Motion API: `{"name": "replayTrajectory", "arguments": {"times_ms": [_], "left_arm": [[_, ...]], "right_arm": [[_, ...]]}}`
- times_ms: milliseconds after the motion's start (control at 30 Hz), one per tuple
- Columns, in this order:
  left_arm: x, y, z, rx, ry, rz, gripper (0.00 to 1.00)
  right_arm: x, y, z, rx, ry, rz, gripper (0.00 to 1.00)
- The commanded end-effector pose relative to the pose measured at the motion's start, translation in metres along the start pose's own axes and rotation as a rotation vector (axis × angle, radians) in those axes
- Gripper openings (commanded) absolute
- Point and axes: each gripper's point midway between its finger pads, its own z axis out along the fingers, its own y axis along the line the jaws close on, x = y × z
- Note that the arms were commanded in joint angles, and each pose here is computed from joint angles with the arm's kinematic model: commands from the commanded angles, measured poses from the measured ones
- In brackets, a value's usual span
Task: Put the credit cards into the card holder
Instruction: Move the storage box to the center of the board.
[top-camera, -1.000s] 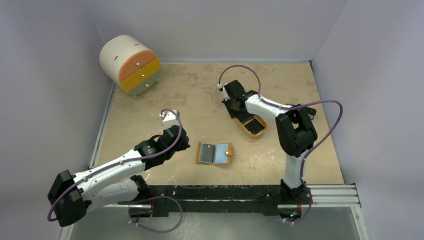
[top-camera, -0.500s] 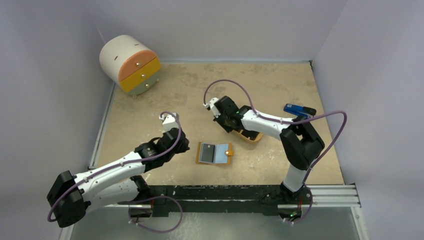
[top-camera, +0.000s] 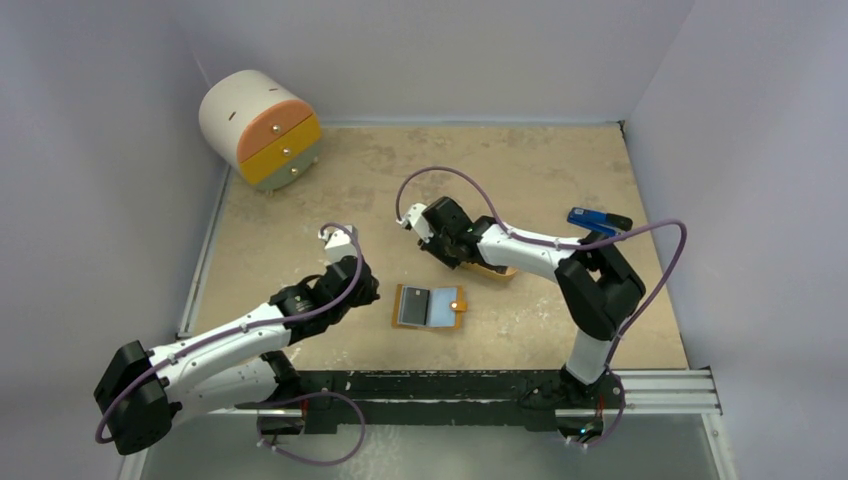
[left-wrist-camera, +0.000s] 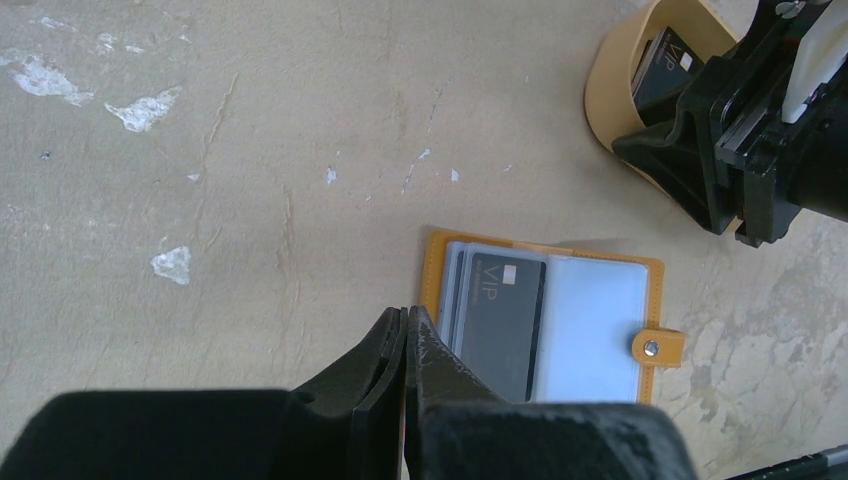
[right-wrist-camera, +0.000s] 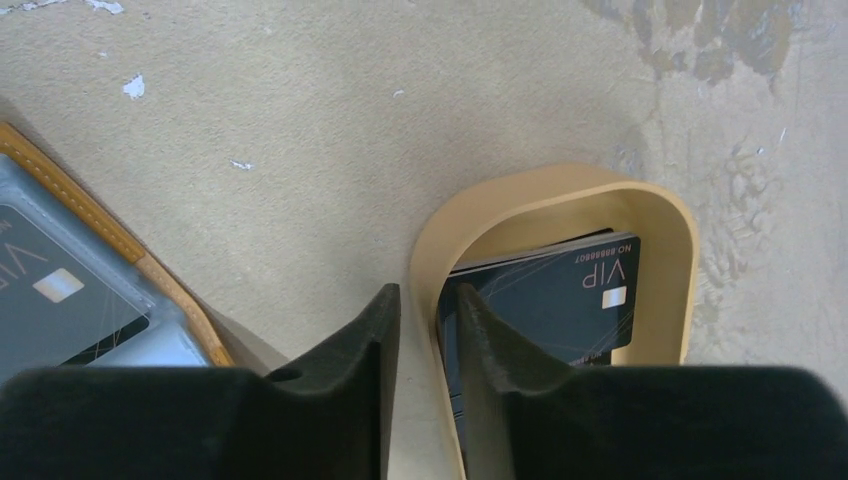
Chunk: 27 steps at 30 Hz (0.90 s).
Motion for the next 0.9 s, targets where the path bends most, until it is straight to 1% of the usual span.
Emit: {"name": "replayTrajectory", "arguments": {"times_ms": [0, 100, 167, 233, 267, 333, 367, 433, 533, 600, 667, 733, 867], "left_arm": [[-0.005, -0.003, 0.002, 0.007, -0.023, -0.021, 0.00], [-0.005, -0.004, 0.003, 0.009, -0.020, -0.024, 0.00], [-0.004, -0.004, 0.002, 0.010, -0.018, -0.026, 0.00], [-0.005, -0.004, 0.001, 0.010, -0.021, -0.030, 0.00], [-0.006, -0.004, 0.001, 0.009, -0.023, -0.031, 0.00], [-0.006, -0.002, 0.000, 0.007, -0.026, -0.033, 0.00], [-0.006, -0.002, 0.000, 0.006, -0.027, -0.034, 0.00], [-0.004, 0.000, 0.001, 0.001, -0.025, -0.037, 0.00], [0.000, 0.000, 0.004, -0.004, -0.010, -0.039, 0.00], [0.002, -0.002, 0.007, -0.007, 0.001, -0.039, 0.00], [0.004, -0.002, 0.008, -0.011, 0.010, -0.039, 0.00], [0.005, -0.002, 0.008, -0.009, 0.014, -0.042, 0.00], [0.007, 0.000, 0.007, -0.011, 0.018, -0.045, 0.00]], "right_arm": [[-0.019, -0.004, -0.010, 0.010, -0.074, 0.023, 0.35], [-0.028, -0.008, -0.019, 0.022, -0.108, 0.055, 0.43], [-0.040, -0.013, -0.035, 0.037, -0.171, 0.113, 0.48], [-0.052, -0.019, -0.056, 0.042, -0.260, 0.246, 0.53], [-0.056, -0.025, -0.068, 0.044, -0.305, 0.344, 0.53], [-0.055, -0.045, -0.088, 0.067, -0.371, 0.583, 0.55], [-0.050, -0.055, -0.097, 0.075, -0.392, 0.728, 0.54], [-0.033, -0.062, -0.096, 0.065, -0.373, 0.980, 0.53], [-0.012, -0.054, -0.085, 0.042, -0.272, 1.233, 0.53], [-0.005, -0.044, -0.076, 0.001, -0.222, 1.335, 0.54], [-0.006, -0.038, -0.069, -0.038, -0.227, 1.409, 0.56], [0.002, -0.035, -0.060, -0.042, -0.212, 1.482, 0.59], [0.026, -0.038, -0.042, -0.007, -0.173, 1.619, 0.60]]}}
